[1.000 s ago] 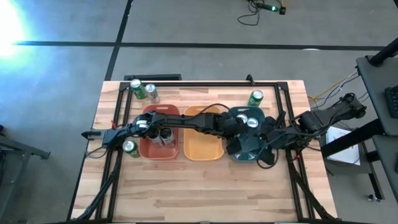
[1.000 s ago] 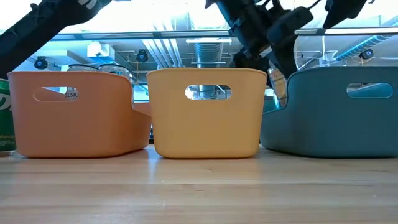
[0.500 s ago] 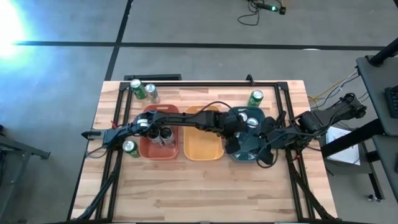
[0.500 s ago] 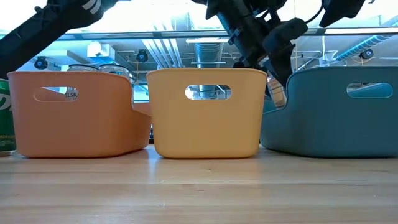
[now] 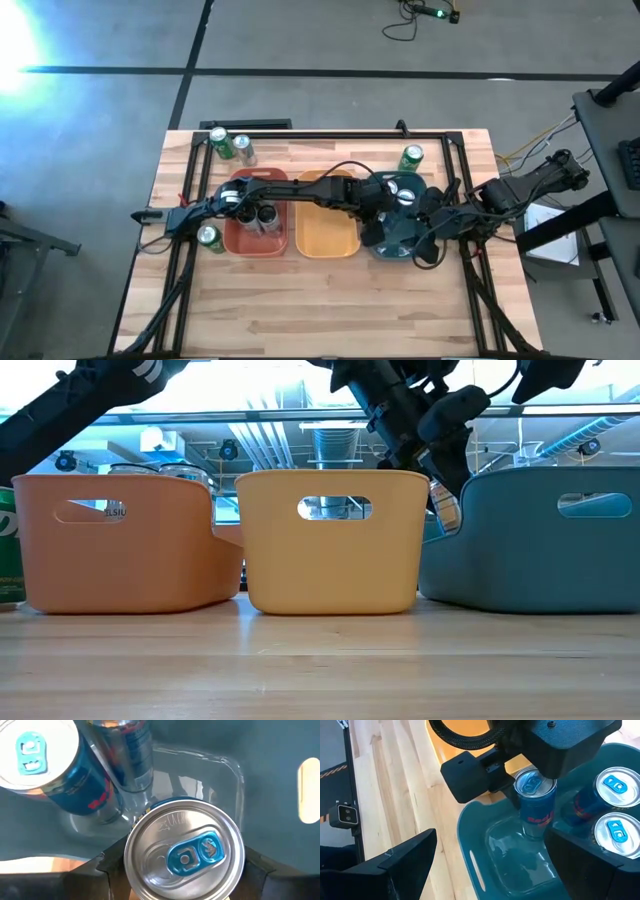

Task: Sort soda cans
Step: Put the bottom blue soda can into the blue bin, then put the blue soda can into the blue bin

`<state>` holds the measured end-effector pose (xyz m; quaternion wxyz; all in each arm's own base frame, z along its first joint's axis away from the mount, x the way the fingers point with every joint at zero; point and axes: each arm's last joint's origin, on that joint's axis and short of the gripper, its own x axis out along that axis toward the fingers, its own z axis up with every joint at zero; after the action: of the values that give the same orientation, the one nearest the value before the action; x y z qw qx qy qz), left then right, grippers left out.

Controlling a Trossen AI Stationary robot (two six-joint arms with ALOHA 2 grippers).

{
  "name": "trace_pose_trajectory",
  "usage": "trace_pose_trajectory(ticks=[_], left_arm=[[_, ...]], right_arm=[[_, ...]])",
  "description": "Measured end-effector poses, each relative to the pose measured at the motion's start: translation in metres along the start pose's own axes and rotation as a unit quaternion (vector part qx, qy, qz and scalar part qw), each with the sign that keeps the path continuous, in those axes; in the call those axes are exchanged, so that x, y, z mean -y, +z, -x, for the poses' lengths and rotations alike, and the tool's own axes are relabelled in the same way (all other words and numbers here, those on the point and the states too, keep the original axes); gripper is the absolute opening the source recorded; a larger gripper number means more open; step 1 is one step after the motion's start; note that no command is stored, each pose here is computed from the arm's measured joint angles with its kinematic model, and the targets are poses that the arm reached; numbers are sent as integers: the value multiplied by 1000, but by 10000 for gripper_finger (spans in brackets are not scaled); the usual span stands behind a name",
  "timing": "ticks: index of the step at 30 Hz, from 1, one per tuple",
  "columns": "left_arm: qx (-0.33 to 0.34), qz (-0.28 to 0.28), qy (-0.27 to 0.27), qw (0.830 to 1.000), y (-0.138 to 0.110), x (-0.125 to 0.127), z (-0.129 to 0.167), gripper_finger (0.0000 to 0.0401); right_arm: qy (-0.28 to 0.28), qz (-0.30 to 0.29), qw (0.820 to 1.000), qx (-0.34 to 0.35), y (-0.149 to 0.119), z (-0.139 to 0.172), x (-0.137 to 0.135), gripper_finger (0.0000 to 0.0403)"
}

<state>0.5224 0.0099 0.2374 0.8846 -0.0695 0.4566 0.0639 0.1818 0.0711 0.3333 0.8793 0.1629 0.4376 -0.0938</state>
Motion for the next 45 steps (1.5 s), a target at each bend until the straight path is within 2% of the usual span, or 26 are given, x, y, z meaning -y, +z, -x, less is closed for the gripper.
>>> trace_pose_trajectory(ticks=[13, 25, 29, 32, 37, 41, 45], left_arm=[[3, -1, 17, 1000, 0, -2, 0, 255], [14, 1, 27, 1000, 3, -4, 0, 258], [-4, -5, 30, 1000, 1, -4, 5, 258], [-18, -14, 26, 999, 2, -4, 25, 258], [-44, -46, 29, 998, 0, -5, 81, 259], [-52, -51, 68, 995, -2, -18, 120, 259], [-72, -21, 142, 987, -7, -45, 157, 259]], right_arm=[[0, 5, 1000, 1, 0, 0, 0, 364], [0, 10, 1000, 1, 0, 0, 0, 364], [-1, 10, 1000, -1, 0, 0, 0, 364], [-2, 10, 1000, -2, 0, 0, 0, 364], [-2, 9, 1000, -1, 0, 0, 0, 364], [-5, 1, 1000, 2, 0, -1, 0, 364], [-11, -9, 1000, 8, 0, -1, 1, 364]])
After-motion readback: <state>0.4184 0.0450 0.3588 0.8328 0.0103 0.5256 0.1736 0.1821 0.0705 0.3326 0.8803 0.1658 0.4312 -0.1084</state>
